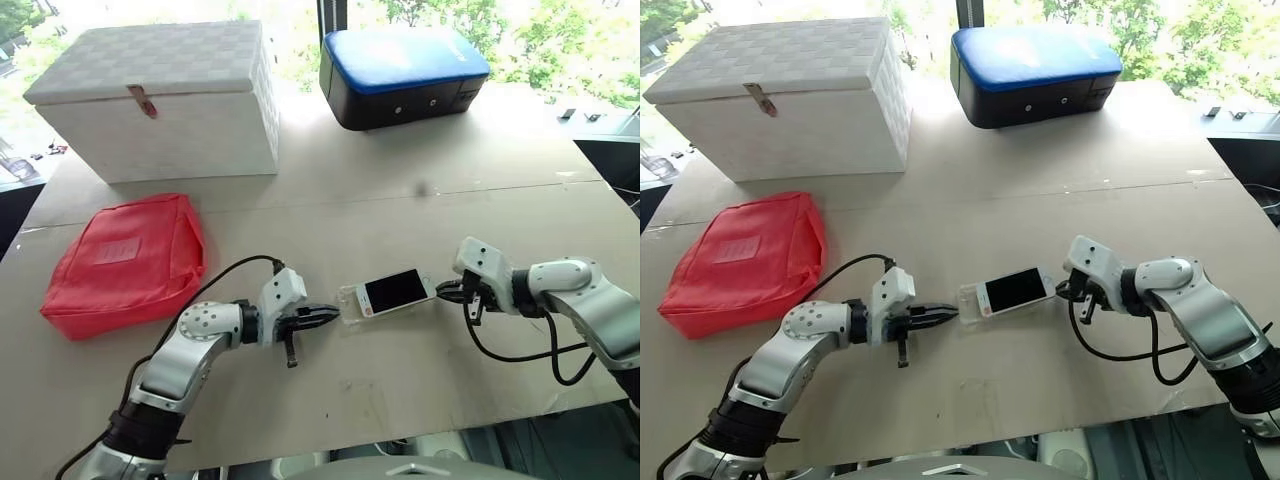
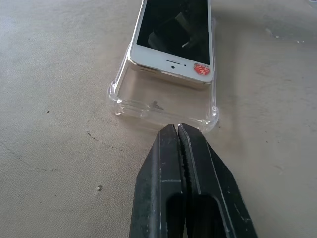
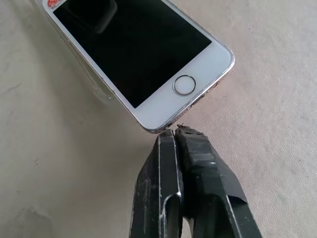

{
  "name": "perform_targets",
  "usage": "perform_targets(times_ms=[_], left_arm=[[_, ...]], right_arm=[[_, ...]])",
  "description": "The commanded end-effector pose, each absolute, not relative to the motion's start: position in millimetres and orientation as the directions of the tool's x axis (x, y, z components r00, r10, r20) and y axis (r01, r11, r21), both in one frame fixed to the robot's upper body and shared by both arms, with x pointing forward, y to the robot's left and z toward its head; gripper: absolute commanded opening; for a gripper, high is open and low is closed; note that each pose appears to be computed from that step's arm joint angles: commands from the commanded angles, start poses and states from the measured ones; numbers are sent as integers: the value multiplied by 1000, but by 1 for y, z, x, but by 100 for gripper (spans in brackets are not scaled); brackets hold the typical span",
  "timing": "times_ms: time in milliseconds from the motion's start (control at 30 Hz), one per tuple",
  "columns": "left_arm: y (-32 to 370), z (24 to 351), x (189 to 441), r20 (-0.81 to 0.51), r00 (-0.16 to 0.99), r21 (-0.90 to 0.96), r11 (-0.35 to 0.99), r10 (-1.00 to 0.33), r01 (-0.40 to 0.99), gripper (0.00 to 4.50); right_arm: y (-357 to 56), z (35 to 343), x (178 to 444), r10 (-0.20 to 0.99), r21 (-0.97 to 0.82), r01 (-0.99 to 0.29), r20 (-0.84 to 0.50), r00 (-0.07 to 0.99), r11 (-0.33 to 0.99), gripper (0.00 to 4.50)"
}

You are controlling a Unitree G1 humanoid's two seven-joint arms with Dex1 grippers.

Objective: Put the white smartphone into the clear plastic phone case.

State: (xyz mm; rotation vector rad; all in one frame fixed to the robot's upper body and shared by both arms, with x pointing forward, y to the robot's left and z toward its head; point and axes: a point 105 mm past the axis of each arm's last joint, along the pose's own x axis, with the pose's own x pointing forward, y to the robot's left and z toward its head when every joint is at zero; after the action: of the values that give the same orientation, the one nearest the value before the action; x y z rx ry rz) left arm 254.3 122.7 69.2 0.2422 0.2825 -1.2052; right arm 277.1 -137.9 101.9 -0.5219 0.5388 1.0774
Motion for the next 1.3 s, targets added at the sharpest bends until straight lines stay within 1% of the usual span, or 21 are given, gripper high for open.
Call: perform_targets(times_ms=[33, 367, 600, 833, 933, 1067, 1133, 1300], left_arm=[[120, 72, 254, -344, 331, 47, 335, -879, 941, 5], [120, 82, 246, -346, 325, 51, 329, -880, 943, 5], [112, 93, 248, -341, 319, 54, 320, -884, 946, 5], [95, 106, 257, -336, 315, 49, 317, -888, 947, 5], [80, 110, 256, -326, 305, 50, 306, -895, 951, 5], [66, 115, 256, -316, 298, 54, 297, -901, 953, 5], [60, 114, 257, -318, 290, 56, 288, -902, 956, 5], [60, 105, 256, -328, 307, 47, 309, -894, 950, 5]], right_arm=[[-128, 115, 274, 709, -160, -927, -605, 363, 339, 0], [-112, 112, 268, 739, -142, -949, -599, 309, 282, 0], [-94, 110, 262, 767, -127, -967, -590, 253, 221, 0], [-73, 103, 261, 785, -108, -982, -591, 187, 153, 0], [-69, 101, 272, 784, -130, -978, -586, 208, 162, 0], [-80, 103, 294, 757, -181, -966, -601, 258, 186, 0], [-84, 104, 302, 744, -192, -965, -615, 262, 181, 0], [-83, 97, 305, 730, -194, -971, -642, 234, 141, 0]])
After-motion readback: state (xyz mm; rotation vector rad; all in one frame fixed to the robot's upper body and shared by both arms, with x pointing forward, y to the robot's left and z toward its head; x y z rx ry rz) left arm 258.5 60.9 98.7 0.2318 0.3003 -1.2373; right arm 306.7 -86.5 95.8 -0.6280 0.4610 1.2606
